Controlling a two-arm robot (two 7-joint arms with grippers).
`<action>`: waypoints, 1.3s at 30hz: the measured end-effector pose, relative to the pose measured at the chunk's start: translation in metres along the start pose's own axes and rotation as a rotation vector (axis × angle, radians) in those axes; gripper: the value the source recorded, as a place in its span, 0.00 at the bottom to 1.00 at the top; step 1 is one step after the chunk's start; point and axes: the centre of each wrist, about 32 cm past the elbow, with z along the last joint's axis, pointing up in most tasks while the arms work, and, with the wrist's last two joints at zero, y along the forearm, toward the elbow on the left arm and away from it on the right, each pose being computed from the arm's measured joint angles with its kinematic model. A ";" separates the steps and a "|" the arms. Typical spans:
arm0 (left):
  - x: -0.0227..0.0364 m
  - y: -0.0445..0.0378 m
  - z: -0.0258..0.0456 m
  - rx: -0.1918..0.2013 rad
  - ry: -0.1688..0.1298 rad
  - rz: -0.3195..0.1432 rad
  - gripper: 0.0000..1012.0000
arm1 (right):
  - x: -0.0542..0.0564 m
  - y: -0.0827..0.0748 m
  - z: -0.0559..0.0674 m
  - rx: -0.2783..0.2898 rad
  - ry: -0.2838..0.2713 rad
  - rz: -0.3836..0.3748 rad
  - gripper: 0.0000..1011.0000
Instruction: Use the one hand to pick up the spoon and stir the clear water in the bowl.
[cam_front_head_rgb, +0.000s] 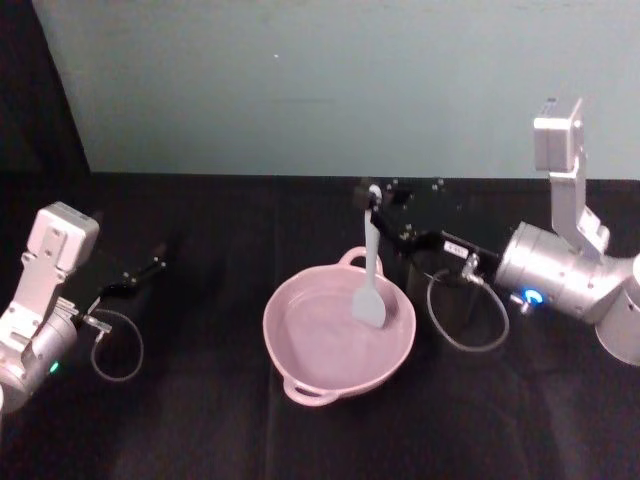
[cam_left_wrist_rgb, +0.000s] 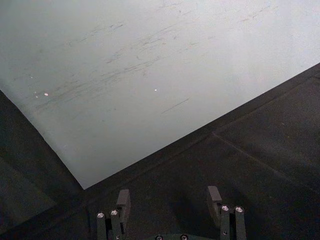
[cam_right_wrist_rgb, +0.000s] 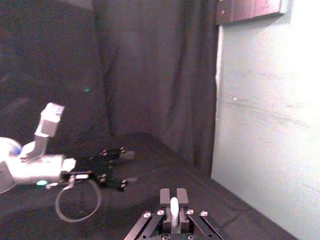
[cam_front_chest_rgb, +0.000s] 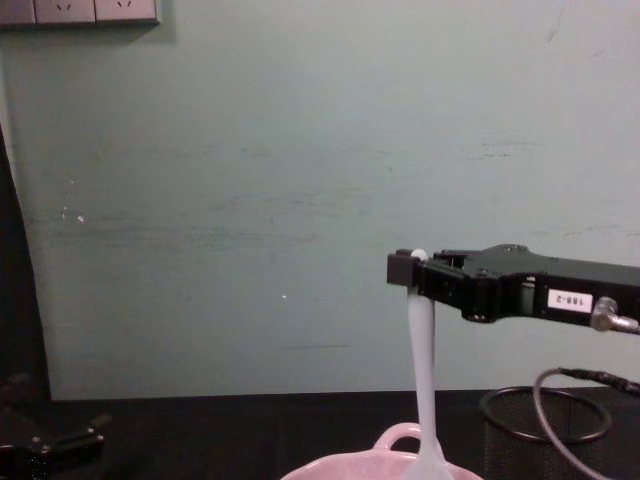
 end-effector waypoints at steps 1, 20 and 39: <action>0.0000 0.0000 0.0000 0.000 0.000 0.000 0.99 | -0.002 -0.001 0.001 -0.003 0.000 0.004 0.08; 0.0000 0.0000 0.0000 0.000 0.000 0.000 0.99 | -0.027 0.041 -0.002 -0.001 0.035 0.138 0.08; 0.0000 0.0000 0.0000 0.000 0.000 0.000 0.99 | 0.003 0.011 -0.004 0.007 0.025 -0.038 0.08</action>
